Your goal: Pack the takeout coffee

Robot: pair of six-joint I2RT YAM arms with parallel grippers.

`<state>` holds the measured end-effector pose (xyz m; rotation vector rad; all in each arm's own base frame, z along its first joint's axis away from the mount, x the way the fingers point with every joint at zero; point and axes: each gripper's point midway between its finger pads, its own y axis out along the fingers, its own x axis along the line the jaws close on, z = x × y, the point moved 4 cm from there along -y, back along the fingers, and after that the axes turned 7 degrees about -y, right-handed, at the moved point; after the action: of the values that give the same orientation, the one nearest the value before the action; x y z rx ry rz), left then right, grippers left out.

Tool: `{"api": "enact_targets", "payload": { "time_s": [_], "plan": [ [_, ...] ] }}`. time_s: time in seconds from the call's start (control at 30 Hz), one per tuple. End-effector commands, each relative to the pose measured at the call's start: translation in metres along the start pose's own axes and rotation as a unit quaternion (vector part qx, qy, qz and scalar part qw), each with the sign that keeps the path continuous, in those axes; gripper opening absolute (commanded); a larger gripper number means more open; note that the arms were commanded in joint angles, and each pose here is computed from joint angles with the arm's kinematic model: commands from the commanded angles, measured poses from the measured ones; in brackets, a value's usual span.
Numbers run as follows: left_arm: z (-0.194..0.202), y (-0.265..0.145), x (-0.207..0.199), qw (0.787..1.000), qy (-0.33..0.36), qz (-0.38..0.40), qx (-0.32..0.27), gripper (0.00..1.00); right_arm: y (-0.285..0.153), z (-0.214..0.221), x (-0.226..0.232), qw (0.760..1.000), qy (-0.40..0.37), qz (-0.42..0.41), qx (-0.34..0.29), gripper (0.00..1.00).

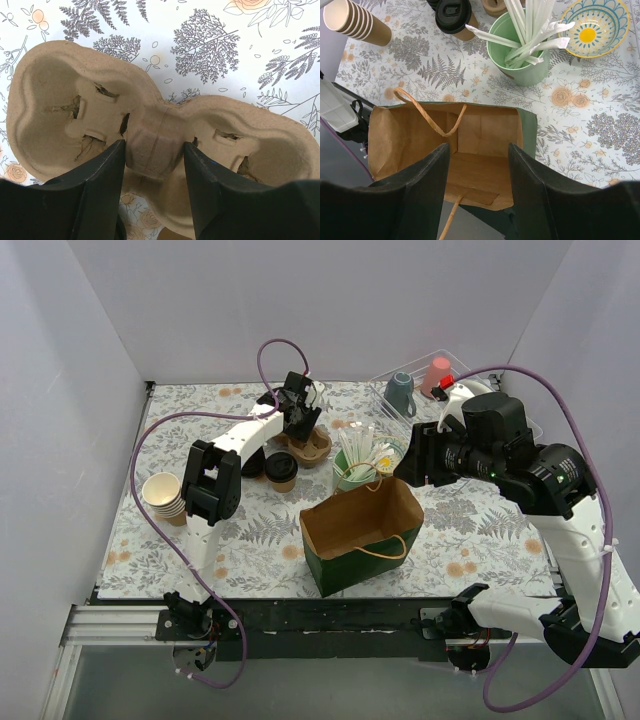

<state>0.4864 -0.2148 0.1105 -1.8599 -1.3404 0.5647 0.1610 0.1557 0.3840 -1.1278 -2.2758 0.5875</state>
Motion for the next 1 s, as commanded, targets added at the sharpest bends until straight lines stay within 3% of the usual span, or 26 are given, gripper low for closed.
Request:
{"api": "enact_targets", "payload": {
  "time_s": [0.0,0.27,0.53,0.73,0.97],
  "plan": [
    [-0.034,-0.028,0.006,0.999,-0.005,-0.002,-0.052,0.37,-0.002,-0.006,0.002,1.000,-0.010,-0.007,-0.019,0.58],
    [-0.039,-0.031,0.006,0.998,-0.006,-0.003,-0.059,0.52,-0.001,-0.007,0.002,1.000,-0.008,-0.009,-0.018,0.58],
    [-0.039,-0.032,0.004,0.998,-0.003,0.001,-0.058,0.33,-0.001,-0.007,0.003,1.000,-0.007,-0.010,-0.017,0.58],
    [-0.038,-0.033,0.004,0.998,-0.002,-0.004,-0.057,0.34,-0.001,-0.007,0.003,1.000,-0.006,-0.011,-0.018,0.58],
    [-0.061,-0.050,-0.003,0.995,-0.019,-0.001,-0.094,0.35,0.000,-0.007,0.003,1.000,-0.007,-0.012,-0.019,0.58]
  ]
}}
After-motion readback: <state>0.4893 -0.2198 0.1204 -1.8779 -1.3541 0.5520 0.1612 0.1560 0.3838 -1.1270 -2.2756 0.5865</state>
